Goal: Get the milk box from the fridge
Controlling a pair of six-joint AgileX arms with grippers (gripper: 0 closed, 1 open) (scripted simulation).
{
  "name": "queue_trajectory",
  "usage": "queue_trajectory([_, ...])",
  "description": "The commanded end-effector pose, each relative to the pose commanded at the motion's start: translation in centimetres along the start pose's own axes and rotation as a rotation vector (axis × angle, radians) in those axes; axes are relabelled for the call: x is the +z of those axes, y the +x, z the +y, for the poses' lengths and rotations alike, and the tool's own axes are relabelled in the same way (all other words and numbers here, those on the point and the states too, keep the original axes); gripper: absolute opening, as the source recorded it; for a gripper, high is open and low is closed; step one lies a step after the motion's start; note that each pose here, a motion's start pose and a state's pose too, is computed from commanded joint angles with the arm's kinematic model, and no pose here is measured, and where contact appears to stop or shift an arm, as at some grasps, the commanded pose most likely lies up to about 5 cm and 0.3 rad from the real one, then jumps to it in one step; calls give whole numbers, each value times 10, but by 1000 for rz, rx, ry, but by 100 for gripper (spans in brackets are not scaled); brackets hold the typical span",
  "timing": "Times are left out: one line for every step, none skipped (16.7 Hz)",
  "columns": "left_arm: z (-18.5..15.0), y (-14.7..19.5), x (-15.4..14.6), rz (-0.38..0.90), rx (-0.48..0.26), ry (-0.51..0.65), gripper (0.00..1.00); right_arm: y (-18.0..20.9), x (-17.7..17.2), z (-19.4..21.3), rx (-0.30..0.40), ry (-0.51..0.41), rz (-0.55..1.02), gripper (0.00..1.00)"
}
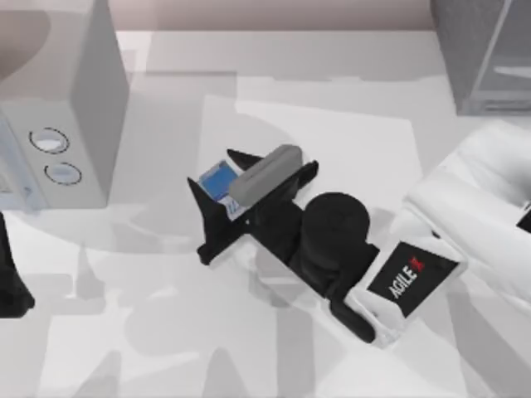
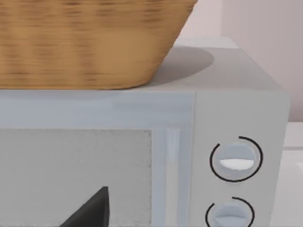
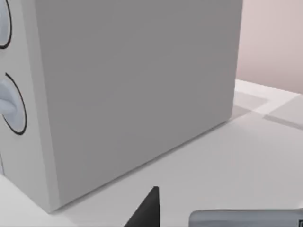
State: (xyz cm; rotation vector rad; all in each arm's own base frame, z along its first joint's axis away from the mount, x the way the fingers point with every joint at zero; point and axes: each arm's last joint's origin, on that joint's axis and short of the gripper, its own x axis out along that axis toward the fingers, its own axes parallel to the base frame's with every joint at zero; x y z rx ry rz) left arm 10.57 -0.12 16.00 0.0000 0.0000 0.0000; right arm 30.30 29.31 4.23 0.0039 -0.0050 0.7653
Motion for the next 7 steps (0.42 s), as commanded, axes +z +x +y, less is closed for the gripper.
queue_trajectory([0,0,0,0,0,0,100,0,0,0,0,0,0,98])
queue_trajectory([0,0,0,0,0,0,100,0,0,0,0,0,0,100])
queue_trajectory([0,0,0,0,0,0,100,0,0,0,0,0,0,100])
queue_trajectory([0,0,0,0,0,0,100,0,0,0,0,0,0,100])
queue_trajectory([0,0,0,0,0,0,100,0,0,0,0,0,0,100])
queue_trajectory([0,0,0,0,0,0,100,0,0,0,0,0,0,100])
queue_trajectory([0,0,0,0,0,0,100,0,0,0,0,0,0,100])
